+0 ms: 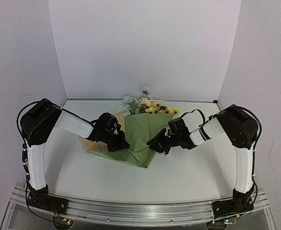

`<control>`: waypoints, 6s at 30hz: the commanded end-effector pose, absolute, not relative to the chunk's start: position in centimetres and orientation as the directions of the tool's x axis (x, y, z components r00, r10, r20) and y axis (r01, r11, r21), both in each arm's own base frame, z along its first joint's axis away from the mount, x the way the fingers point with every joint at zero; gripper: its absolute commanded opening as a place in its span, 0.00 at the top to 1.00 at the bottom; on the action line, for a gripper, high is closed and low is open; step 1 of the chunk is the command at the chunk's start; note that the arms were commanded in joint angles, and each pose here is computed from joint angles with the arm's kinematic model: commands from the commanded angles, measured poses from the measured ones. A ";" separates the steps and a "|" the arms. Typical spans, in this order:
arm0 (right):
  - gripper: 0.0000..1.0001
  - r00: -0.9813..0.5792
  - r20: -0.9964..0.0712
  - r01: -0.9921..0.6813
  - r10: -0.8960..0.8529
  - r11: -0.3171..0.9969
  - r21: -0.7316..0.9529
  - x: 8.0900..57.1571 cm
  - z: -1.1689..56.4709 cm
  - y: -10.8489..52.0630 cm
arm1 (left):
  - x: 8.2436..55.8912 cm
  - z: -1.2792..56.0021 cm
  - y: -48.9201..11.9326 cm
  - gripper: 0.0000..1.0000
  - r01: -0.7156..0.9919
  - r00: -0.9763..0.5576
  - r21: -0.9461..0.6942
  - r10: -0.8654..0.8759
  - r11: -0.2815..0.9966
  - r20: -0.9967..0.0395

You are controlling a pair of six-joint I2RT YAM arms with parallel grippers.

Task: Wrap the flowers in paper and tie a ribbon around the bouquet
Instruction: Press the fold line on the 2/3-folded wrapping paper, then pick up the two-thirds-folded wrapping paper from the center of the board, then fold the 2/3-folded wrapping paper at the center of the board.

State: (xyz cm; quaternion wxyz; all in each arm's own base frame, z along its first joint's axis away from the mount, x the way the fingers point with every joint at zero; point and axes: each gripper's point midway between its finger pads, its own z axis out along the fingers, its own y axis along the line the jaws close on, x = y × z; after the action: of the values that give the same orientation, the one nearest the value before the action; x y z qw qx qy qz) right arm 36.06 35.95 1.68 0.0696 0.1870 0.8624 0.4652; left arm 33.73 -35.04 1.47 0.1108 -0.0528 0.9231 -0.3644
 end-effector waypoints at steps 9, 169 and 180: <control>0.75 -0.781 0.175 0.431 0.599 0.315 0.845 47.4 2.0 28.6 | 31.8 -4.1 -30.9 1.00 -0.116 -0.979 -0.506 -0.183 0.855 -0.086; 0.72 -0.889 -0.410 0.028 0.203 0.919 0.393 28.7 6.8 33.1 | 25.2 8.1 -38.9 1.00 0.451 -0.858 -0.663 0.086 0.597 -0.506; 0.66 -0.913 -0.352 0.070 0.205 0.930 0.360 28.8 3.6 32.0 | 24.9 8.5 -40.4 1.00 0.501 -0.846 -0.655 0.162 0.565 -0.507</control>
State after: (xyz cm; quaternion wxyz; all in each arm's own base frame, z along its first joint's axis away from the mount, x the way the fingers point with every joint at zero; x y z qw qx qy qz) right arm 28.35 31.14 3.85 0.1932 0.0712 0.9632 0.1726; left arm 24.96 -38.83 7.32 0.2015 0.1599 0.8743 -0.4117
